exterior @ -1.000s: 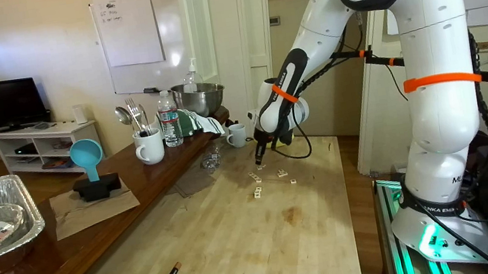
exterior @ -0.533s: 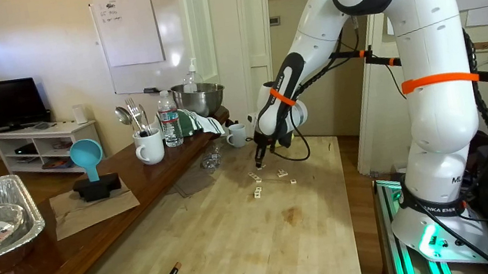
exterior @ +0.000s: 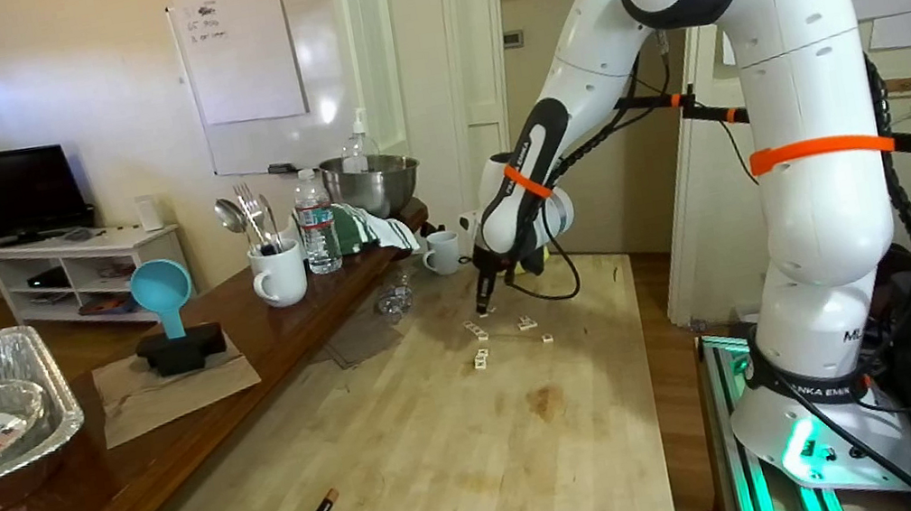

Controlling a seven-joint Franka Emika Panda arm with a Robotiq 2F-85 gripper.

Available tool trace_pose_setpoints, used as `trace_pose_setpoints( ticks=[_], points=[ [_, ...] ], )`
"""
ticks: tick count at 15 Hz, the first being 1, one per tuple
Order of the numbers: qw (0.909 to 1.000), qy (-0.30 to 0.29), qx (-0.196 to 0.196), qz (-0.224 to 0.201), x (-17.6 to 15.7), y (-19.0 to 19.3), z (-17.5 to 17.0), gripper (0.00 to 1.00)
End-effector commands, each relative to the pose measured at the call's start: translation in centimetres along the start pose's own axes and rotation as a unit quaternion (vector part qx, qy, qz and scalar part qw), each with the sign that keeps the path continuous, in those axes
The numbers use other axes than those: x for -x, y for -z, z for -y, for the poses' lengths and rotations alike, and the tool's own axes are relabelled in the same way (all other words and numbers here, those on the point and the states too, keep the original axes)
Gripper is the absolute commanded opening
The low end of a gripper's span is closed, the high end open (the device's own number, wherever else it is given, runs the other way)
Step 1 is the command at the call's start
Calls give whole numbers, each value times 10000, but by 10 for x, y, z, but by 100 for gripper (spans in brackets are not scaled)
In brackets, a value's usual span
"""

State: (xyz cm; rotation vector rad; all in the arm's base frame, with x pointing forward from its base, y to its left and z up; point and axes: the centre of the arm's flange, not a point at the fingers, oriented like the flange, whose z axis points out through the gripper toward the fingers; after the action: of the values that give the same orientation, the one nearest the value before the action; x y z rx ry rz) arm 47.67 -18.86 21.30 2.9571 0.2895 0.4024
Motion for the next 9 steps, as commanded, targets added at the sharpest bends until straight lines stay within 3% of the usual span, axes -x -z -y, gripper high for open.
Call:
trace_pose_setpoints(
  ticks=[1, 9],
  points=[
    [9985, 479, -217, 159, 21, -12, 28, 0],
    [9875, 1488, -344, 397, 43, -8, 59, 0]
  ],
)
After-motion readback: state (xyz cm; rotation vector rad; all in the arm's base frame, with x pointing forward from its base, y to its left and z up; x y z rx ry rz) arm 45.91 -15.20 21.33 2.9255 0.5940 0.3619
